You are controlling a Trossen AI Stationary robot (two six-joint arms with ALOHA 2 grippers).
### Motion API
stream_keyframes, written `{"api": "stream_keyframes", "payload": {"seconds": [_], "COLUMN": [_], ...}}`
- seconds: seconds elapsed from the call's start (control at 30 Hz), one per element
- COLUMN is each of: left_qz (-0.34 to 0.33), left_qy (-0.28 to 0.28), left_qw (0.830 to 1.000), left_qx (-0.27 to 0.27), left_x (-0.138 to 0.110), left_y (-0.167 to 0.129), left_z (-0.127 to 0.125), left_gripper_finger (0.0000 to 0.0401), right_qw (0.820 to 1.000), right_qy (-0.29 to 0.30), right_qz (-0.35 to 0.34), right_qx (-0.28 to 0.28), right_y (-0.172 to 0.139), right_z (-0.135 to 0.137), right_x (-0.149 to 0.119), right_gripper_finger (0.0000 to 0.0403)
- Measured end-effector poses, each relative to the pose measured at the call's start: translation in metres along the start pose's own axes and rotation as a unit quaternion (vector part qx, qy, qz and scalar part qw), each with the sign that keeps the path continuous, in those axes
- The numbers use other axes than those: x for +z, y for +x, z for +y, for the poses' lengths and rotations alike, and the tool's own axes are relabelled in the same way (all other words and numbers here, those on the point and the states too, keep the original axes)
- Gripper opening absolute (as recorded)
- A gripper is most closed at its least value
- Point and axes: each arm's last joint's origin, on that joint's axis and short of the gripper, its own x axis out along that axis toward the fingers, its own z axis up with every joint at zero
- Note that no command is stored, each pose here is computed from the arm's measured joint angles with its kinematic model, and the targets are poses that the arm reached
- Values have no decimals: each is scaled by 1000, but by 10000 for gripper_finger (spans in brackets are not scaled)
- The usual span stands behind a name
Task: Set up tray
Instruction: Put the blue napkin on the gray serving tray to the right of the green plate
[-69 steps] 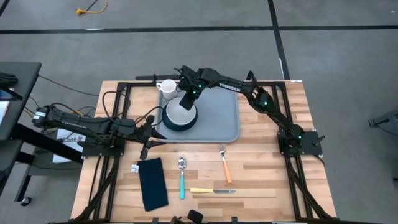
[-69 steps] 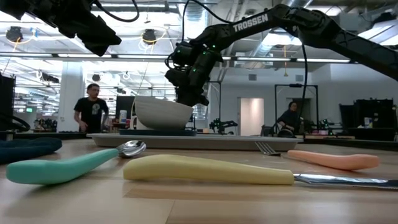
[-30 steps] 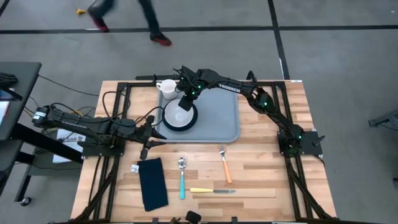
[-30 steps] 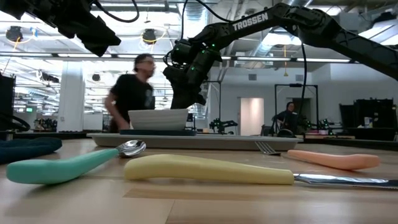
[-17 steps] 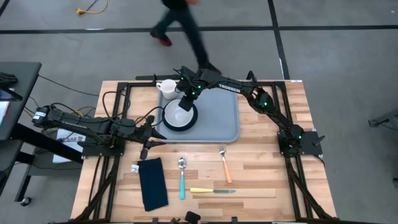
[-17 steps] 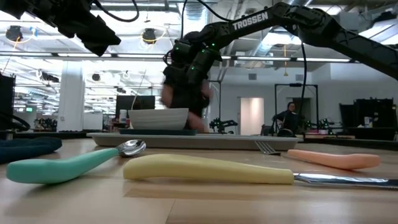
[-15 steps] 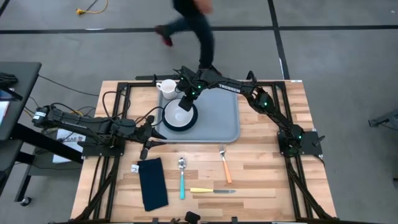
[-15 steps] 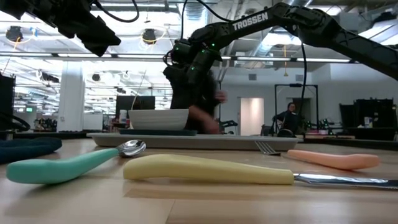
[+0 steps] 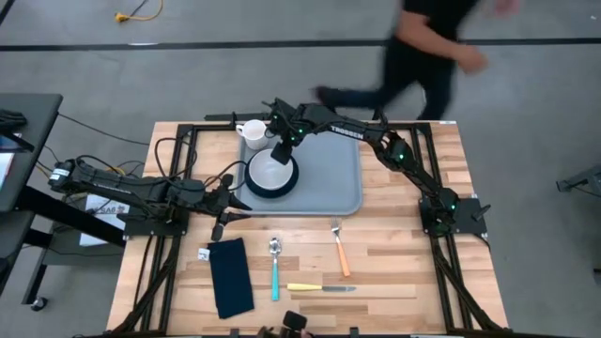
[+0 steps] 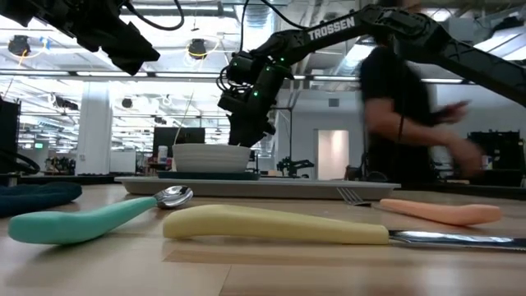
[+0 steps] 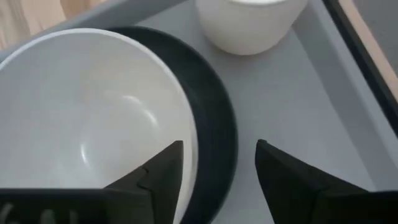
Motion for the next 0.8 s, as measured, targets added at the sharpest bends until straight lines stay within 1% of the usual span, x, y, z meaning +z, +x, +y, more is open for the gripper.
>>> {"api": "stream_keyframes", "payload": {"seconds": [0.13,0.27,0.4,0.47,0.6,0.7,0.8], "left_qz": [1,2,12,14,17,19,19], "left_qy": [0,0,-1,-6,-9,-11,-21], "left_qw": [1000,1000,1000,1000,999,999,999], "left_qx": [0,1,16,25,28,28,28], "left_x": [0,0,-3,-3,-4,-4,-4], "left_y": [0,0,0,0,0,0,0], "left_z": [0,0,1,2,2,2,2], "left_gripper_finger": [87,87,87,87,87,87,87], "right_qw": [1000,1000,1000,1000,997,992,990], "right_qy": [4,8,-3,-7,-11,-9,-14], "right_qz": [1,-9,-3,12,72,122,143], "right_qx": [-3,-6,-6,-4,-1,3,7], "right_y": [-13,-42,-75,-91,-116,-126,-130], "right_z": [-3,-6,-1,3,7,13,21], "right_x": [0,2,0,-5,-20,-34,-46], "right_gripper_finger": [198,188,173,166,156,150,147]}}
